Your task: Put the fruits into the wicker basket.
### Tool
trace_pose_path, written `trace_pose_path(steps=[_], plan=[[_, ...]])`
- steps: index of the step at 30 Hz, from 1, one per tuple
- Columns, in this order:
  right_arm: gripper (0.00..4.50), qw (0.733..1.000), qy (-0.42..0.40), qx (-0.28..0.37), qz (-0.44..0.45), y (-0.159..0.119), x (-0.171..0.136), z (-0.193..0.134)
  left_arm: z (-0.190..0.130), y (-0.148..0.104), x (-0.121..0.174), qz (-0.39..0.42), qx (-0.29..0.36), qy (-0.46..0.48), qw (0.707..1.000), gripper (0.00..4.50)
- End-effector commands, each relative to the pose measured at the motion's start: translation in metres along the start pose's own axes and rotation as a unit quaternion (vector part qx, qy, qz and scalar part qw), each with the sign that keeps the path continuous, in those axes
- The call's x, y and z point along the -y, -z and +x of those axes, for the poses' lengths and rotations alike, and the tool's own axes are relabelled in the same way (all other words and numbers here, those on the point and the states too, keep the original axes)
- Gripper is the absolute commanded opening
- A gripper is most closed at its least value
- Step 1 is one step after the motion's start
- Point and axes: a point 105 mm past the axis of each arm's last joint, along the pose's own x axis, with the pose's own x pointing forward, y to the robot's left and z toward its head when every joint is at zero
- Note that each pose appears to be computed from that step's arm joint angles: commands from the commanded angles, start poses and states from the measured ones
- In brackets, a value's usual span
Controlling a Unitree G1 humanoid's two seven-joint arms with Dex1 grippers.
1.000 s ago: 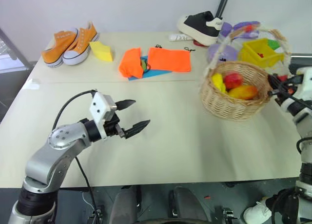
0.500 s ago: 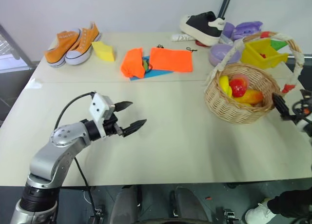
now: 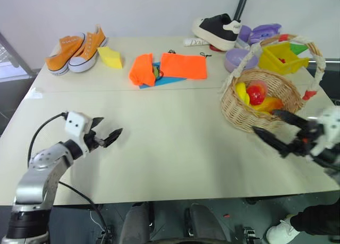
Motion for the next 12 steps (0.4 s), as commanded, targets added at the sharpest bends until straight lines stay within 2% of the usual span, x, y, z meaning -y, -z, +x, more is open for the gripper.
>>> trace_pose_path(steps=[1, 6, 12], plan=[[4.48, 1.000, -0.028, 0.006, 0.001, 0.005, -0.012, 0.016, -0.011, -0.007, -0.006, 0.018, 0.017, -0.029, 0.999, 4.50], [4.48, 0.999, -0.034, 0.010, 0.013, 0.018, -0.007, 0.032, -0.015, -0.005, 0.001, 0.009, 0.023, -0.045, 0.999, 4.50], [4.48, 0.999, -0.048, 0.017, 0.015, 0.020, -0.005, 0.044, -0.017, -0.006, 0.007, -0.004, 0.025, -0.046, 0.999, 4.50]])
